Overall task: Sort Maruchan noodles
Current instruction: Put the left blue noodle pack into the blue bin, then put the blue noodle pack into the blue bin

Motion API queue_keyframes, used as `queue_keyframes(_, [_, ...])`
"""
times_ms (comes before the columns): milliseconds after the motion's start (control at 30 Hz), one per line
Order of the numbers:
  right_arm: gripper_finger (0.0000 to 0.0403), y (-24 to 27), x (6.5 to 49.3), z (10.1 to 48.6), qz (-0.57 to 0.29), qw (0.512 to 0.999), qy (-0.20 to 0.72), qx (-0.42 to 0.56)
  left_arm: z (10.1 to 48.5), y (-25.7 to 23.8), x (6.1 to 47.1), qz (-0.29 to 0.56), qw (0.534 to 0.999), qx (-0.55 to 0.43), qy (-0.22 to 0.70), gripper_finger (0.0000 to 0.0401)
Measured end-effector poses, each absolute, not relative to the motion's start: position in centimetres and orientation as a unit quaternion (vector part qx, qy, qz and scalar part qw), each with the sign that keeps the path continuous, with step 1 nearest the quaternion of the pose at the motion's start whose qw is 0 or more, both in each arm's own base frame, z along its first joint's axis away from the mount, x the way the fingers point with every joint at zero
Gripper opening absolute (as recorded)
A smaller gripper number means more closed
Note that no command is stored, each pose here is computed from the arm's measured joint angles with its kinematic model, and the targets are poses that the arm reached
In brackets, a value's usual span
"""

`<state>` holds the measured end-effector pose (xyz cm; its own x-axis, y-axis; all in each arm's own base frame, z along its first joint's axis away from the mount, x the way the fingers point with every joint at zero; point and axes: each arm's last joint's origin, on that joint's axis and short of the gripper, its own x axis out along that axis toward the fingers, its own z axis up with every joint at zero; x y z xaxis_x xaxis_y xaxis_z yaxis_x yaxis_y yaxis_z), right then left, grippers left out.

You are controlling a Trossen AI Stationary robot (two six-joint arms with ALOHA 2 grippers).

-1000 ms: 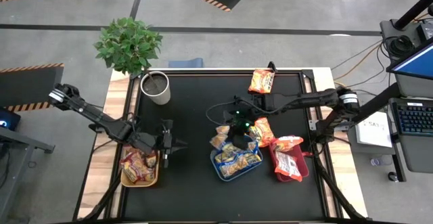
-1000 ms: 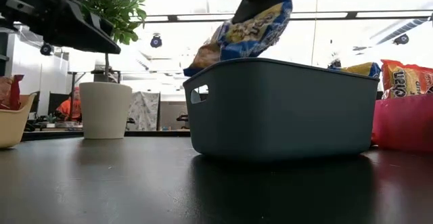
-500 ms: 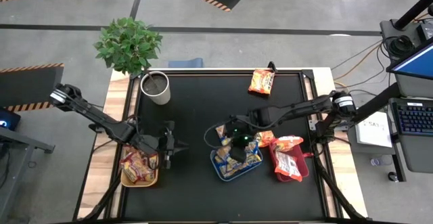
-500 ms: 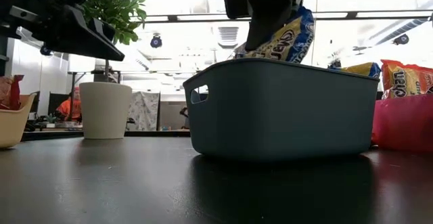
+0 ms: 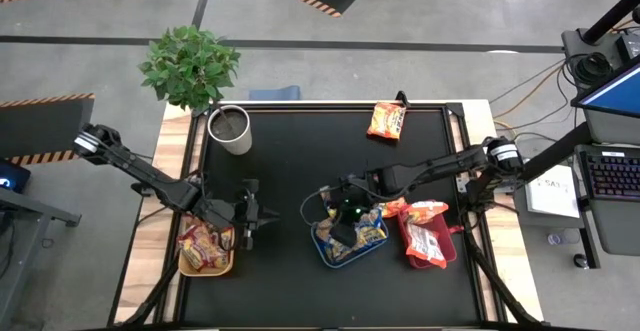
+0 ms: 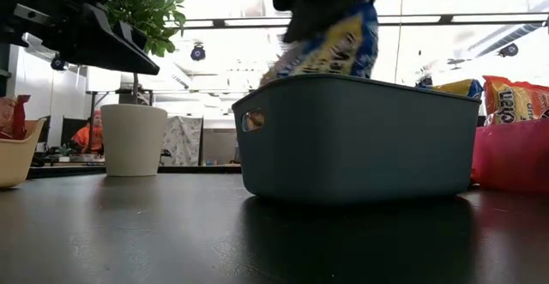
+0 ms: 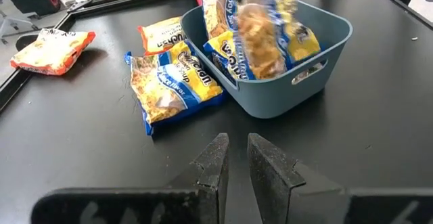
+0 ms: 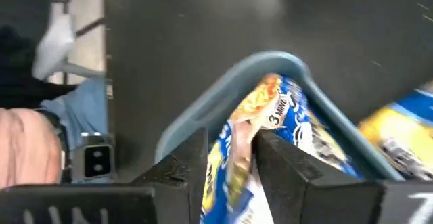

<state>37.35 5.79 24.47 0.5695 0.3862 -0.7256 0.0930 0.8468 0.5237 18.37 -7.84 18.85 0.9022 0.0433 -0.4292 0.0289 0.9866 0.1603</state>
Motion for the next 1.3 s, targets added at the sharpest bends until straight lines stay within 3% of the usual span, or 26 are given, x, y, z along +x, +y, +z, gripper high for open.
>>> queue_keyframes(667, [0.0120, 10.0, 40.1, 26.5, 0.232, 0.936, 0.236, 0.116, 19.6, -8.0, 18.7, 0.000, 0.980, 0.078, 0.182, 0.0040])
queue_keyframes(1300, [0.0117, 9.9, 39.8, 26.7, 0.244, 0.940, 0.227, 0.072, 19.8, -8.0, 18.8, -0.001, 0.981, 0.083, 0.173, 0.0040])
